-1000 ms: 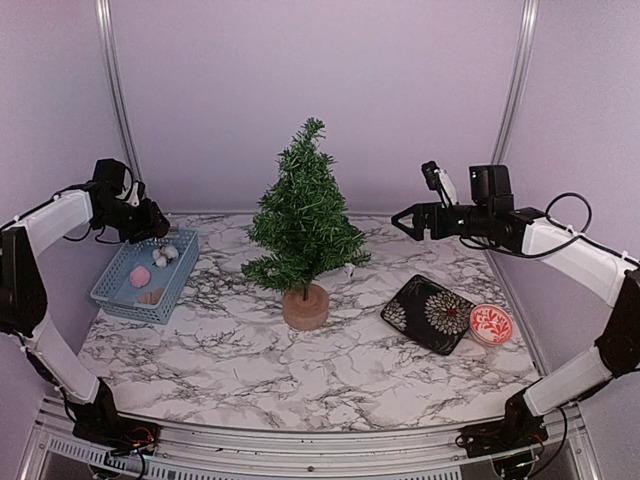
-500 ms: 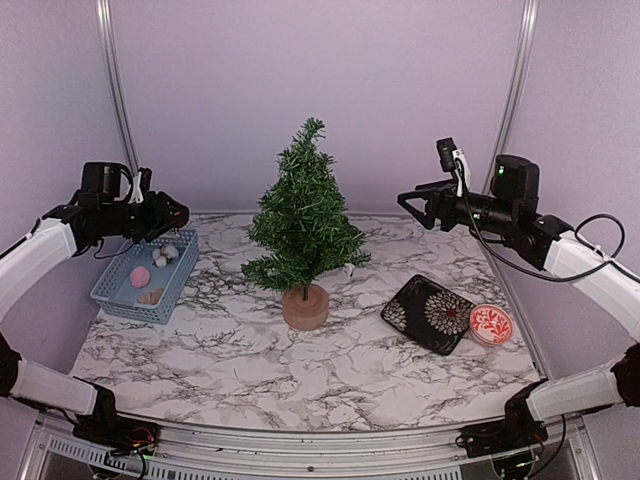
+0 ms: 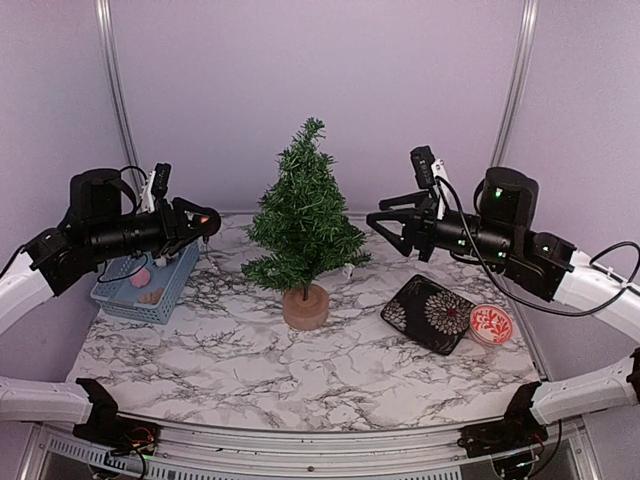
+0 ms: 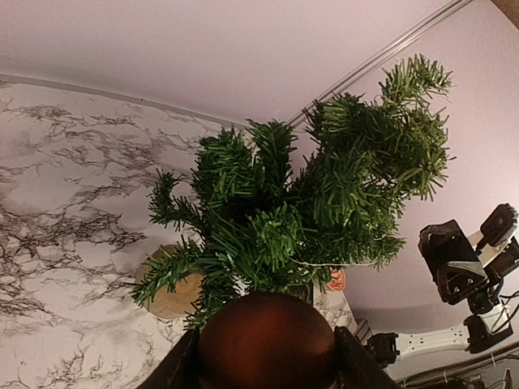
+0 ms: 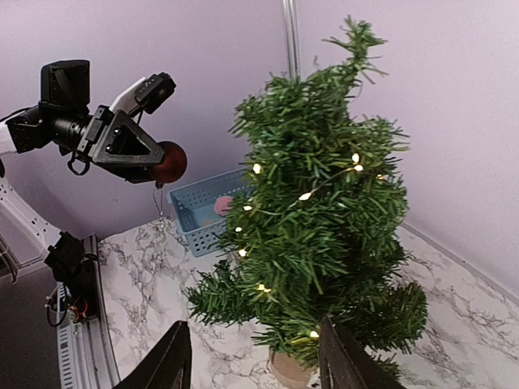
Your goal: Decorate the small christmas tree
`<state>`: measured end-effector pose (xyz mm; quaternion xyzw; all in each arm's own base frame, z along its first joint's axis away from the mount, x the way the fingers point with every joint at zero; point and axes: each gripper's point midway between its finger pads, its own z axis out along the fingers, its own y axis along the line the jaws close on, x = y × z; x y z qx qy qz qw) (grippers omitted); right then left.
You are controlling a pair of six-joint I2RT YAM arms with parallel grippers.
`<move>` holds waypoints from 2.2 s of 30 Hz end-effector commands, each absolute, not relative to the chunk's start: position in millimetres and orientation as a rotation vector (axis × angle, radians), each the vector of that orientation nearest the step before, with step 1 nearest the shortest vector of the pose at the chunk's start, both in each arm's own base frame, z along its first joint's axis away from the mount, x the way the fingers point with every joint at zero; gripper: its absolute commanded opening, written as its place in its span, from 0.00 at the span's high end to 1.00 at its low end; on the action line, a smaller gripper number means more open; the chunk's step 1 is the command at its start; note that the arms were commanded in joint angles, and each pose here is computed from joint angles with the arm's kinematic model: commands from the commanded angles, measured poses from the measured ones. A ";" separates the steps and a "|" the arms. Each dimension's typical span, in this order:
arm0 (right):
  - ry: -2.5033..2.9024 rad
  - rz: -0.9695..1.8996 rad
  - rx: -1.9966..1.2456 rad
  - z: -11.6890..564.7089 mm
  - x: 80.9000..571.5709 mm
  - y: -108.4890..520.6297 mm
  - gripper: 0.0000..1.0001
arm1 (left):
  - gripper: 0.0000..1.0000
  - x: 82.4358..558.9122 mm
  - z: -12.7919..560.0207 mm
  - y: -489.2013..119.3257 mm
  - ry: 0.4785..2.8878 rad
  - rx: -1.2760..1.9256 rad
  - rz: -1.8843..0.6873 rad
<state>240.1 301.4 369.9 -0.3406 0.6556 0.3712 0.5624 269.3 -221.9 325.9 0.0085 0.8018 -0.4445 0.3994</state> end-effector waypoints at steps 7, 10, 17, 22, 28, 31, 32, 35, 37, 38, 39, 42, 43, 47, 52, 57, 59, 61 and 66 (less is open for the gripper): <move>1.496 0.882 -0.839 371.6 200.5 377.8 0.53 | 0.55 260.7 338.0 -251.8 1.989 0.047 -1.184; 1.503 0.854 -0.855 367.0 194.5 404.2 0.56 | 0.55 261.1 343.4 -265.7 1.972 0.072 -1.240; 1.516 0.866 -0.879 349.8 185.1 451.9 0.64 | 0.55 257.4 360.4 -279.8 1.900 0.059 -1.357; 1.533 0.875 -0.854 340.4 191.8 468.7 0.68 | 0.56 248.4 361.1 -288.7 1.893 0.085 -1.411; 1.478 0.858 -0.860 345.7 195.1 476.0 0.72 | 0.56 239.7 367.1 -291.7 1.864 0.138 -1.444; 1.445 0.840 -0.876 350.9 195.3 477.4 0.74 | 0.56 238.3 367.1 -291.1 1.864 0.138 -1.442; 1.439 0.837 -0.884 351.4 195.1 478.8 0.74 | 0.56 237.8 366.6 -291.3 1.866 0.139 -1.444; 1.417 0.822 -0.900 353.6 195.5 481.6 0.75 | 0.56 236.4 364.4 -293.2 1.874 0.146 -1.452; 1.408 0.820 -0.898 354.9 195.8 480.6 0.75 | 0.56 233.6 365.9 -295.0 1.868 0.166 -1.465; 1.404 0.816 -0.903 354.2 195.5 480.2 0.75 | 0.56 231.5 366.7 -296.4 1.866 0.182 -1.476; 1.396 0.813 -0.915 353.9 194.4 479.8 0.75 | 0.56 228.8 368.0 -297.6 1.862 0.202 -1.487; 1.386 0.802 -0.926 354.1 196.5 473.9 0.78 | 0.56 220.3 370.4 -302.1 1.856 0.262 -1.527; 1.380 0.808 -0.930 355.5 196.8 472.0 0.79 | 0.57 217.6 372.3 -303.3 1.847 0.279 -1.542; 1.349 0.848 -0.966 358.8 192.6 466.7 0.80 | 0.57 209.2 377.1 -307.2 1.826 0.330 -1.594; 1.295 0.932 -1.051 361.4 173.9 471.6 0.78 | 0.56 201.5 380.3 -312.5 1.814 0.379 -1.637; 1.291 0.942 -1.040 364.6 175.6 471.3 0.78 | 0.56 196.4 383.4 -314.4 1.804 0.411 -1.652; 1.293 0.944 -1.042 363.7 176.4 472.0 0.79 | 0.56 195.7 384.0 -314.5 1.801 0.415 -1.654; 1.296 0.950 -1.045 362.2 176.7 472.7 0.79 | 0.57 195.1 383.8 -315.1 1.801 0.421 -1.655; 1.290 0.960 -1.050 362.1 177.2 474.8 0.81 | 0.57 194.4 384.3 -316.3 1.799 0.430 -1.660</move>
